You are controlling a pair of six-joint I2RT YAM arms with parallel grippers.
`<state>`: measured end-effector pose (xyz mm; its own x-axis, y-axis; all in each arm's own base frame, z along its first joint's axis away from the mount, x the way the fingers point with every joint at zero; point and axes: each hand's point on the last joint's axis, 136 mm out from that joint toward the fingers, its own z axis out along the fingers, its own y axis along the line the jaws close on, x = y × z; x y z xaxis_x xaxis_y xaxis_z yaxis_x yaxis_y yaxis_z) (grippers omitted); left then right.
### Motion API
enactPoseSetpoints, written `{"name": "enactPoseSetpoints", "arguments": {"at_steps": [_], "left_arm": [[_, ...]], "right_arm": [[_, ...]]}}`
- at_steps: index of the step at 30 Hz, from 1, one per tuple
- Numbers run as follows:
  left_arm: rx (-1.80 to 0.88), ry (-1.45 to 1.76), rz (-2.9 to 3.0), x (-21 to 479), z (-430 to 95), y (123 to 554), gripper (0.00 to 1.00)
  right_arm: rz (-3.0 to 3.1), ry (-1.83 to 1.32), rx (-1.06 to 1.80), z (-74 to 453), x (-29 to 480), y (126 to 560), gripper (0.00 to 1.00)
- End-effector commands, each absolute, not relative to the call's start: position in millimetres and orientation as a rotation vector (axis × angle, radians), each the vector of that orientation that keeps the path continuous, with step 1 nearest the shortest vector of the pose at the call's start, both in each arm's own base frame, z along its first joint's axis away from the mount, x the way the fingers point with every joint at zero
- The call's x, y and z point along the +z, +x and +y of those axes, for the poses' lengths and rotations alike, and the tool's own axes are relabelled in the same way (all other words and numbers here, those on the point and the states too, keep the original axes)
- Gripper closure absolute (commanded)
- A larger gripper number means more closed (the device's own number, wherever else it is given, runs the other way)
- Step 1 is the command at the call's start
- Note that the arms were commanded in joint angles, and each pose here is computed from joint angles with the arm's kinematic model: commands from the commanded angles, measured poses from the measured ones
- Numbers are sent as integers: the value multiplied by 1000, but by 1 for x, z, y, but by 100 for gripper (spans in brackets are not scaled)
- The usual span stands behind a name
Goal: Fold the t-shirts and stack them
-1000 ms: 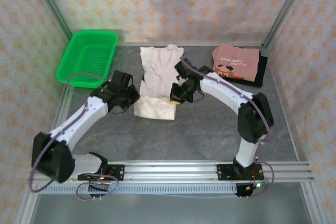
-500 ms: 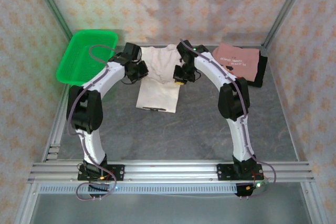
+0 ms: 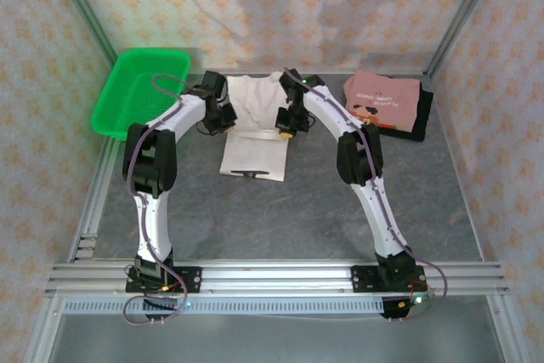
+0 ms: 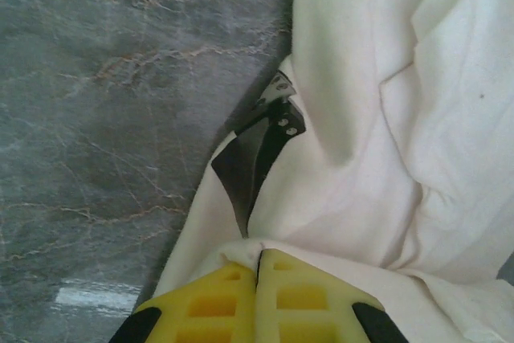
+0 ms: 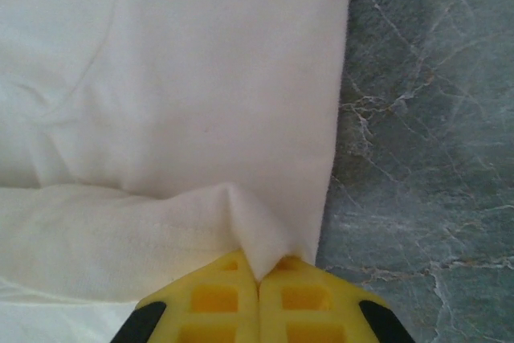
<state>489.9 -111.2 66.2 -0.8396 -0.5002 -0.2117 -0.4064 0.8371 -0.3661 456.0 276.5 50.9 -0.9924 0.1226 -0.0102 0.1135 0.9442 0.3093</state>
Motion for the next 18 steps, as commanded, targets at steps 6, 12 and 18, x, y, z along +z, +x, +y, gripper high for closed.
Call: {"name": "enactPoseSetpoints", "arguments": {"at_steps": [6,12,18], "left_arm": [[-453,-705,2692,62,-108,508,96],[-576,-756,2562,109,-116,532,62],[-682,-818,2385,179,-104,531,39]], "right_arm": [[3018,285,513,277,45,476,80],[2729,364,719,279,120,522,54],[2576,318,815,271,192,503,51]]}}
